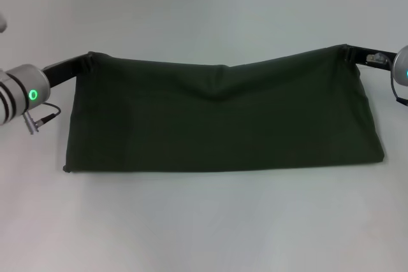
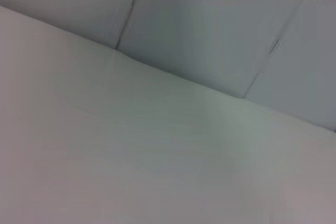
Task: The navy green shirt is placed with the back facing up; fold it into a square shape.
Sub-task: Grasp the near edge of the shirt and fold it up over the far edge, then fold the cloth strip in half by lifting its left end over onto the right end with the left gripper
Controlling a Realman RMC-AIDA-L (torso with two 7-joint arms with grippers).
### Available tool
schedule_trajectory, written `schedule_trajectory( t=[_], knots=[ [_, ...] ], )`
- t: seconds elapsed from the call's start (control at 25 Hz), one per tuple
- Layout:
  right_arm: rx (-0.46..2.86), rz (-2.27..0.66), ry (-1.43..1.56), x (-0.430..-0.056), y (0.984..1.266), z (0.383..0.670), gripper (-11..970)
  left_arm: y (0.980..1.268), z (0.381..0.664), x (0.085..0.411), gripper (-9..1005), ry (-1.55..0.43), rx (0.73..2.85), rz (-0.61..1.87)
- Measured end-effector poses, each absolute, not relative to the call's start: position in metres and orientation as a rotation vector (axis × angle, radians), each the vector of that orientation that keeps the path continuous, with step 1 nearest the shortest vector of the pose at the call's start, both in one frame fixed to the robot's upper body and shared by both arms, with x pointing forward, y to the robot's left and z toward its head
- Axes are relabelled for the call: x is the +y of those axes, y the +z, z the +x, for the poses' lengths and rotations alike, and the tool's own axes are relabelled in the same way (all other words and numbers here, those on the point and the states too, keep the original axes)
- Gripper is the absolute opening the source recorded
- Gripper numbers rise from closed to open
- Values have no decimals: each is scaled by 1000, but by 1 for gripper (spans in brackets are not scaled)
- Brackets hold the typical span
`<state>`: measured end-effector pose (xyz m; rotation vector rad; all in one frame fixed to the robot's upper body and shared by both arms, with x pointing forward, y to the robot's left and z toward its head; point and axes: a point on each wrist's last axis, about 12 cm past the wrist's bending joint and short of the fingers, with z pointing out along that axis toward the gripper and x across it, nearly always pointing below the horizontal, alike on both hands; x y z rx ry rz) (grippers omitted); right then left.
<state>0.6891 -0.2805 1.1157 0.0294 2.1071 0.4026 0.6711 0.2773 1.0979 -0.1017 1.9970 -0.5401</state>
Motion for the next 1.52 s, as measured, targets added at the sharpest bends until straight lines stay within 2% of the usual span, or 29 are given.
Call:
schedule_trajectory(
  t=[0.2,0.64,0.8,1.08,1.28,1.52],
  knots=[
    [2108,48,346,-280,1112,690,57,1091,670,272,57,-467,1973,-149],
    [2120,33,311,-283,1108,688,515,1080,665,286,239,-412,1984,-260],
    [2084,75,375,-300,1115,683,606,1090,660,300,448,-520,1925,-204],
    [1949,43,700,-346,1128,637,765,1113,624,323,745,-811,1818,24],
    [1963,-48,879,-371,1124,596,868,1111,596,337,778,-932,1916,47],
    [2043,-126,927,-388,1120,571,868,1100,581,351,778,-982,2054,-93]
  ],
)
